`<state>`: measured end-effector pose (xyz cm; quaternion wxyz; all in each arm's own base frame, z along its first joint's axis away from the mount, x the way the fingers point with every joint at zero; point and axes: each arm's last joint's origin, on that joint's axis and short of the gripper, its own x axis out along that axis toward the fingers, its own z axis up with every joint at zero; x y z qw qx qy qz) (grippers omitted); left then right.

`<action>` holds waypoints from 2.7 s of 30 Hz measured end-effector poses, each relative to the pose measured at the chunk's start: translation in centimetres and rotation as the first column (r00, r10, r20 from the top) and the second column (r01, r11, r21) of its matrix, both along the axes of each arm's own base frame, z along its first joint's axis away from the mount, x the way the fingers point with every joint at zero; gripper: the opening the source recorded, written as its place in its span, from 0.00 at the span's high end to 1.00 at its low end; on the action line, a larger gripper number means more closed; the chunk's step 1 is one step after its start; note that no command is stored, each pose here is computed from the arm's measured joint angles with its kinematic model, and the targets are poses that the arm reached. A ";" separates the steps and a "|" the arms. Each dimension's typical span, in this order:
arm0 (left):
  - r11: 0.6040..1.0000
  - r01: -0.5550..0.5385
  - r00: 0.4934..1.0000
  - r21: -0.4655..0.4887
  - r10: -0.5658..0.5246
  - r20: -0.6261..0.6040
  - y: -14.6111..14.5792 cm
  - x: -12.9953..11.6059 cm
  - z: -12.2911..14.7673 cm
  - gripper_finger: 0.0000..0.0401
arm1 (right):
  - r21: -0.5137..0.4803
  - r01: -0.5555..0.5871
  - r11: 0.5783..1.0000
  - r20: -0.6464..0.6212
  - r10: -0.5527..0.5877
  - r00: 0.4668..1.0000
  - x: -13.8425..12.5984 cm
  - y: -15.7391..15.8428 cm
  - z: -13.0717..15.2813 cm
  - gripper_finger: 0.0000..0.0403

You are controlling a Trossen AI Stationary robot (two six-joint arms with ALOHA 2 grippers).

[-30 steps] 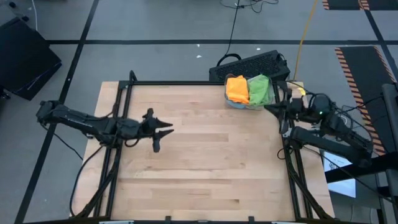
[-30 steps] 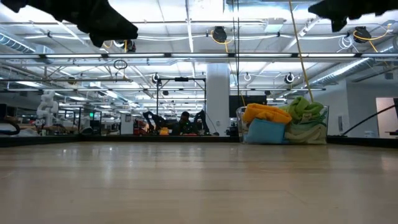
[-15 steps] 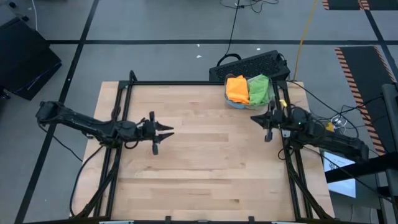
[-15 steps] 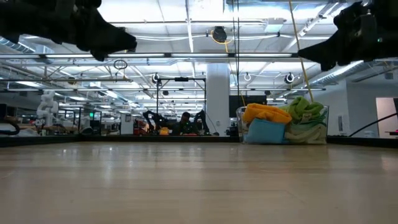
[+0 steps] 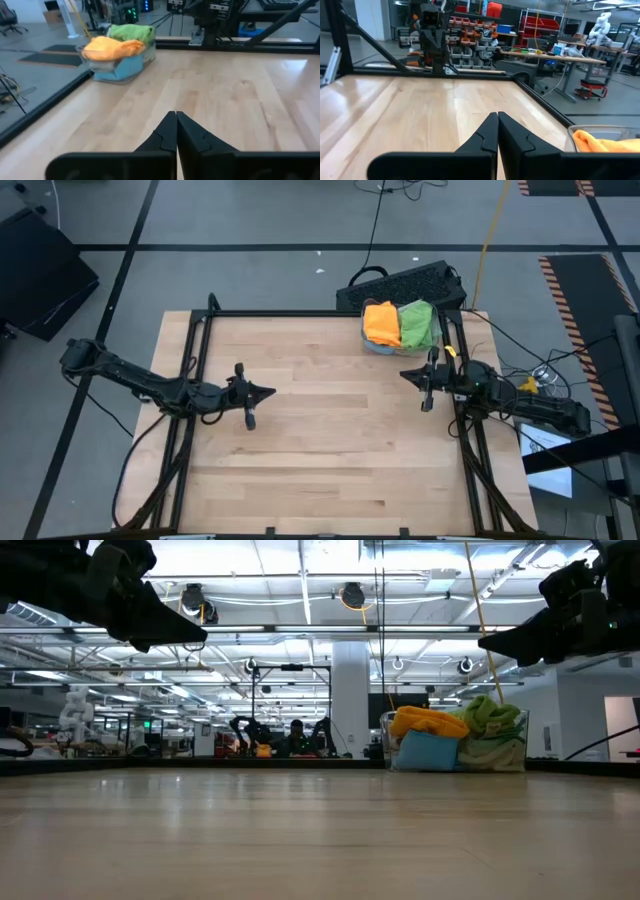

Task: Fold microfiber towels
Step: Return to Home Position

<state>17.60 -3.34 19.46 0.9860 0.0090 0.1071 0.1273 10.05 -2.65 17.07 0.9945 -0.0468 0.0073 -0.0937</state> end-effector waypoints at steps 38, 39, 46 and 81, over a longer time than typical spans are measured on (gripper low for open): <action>0.999 0.051 0.988 -0.015 -0.048 0.145 1.0 -4.3 -3.7 0.99 | -0.068 -0.093 0.993 0.026 0.095 0.995 -0.4 1.9 0.0 1.00; 0.999 0.051 0.988 -0.011 -0.049 0.148 1.0 -4.4 -3.6 0.99 | -0.077 -0.100 0.992 0.026 0.102 0.994 -0.4 2.1 0.0 1.00; 0.999 0.034 0.987 0.023 -0.038 0.153 1.1 -4.8 -3.4 0.96 | -0.104 -0.096 0.990 0.023 0.099 0.995 -0.4 2.5 0.0 1.00; 0.994 0.051 0.976 0.098 -0.071 0.207 3.5 -7.7 -2.6 0.98 | 0.053 -0.115 0.992 0.042 0.113 0.993 -0.4 2.6 -0.1 1.00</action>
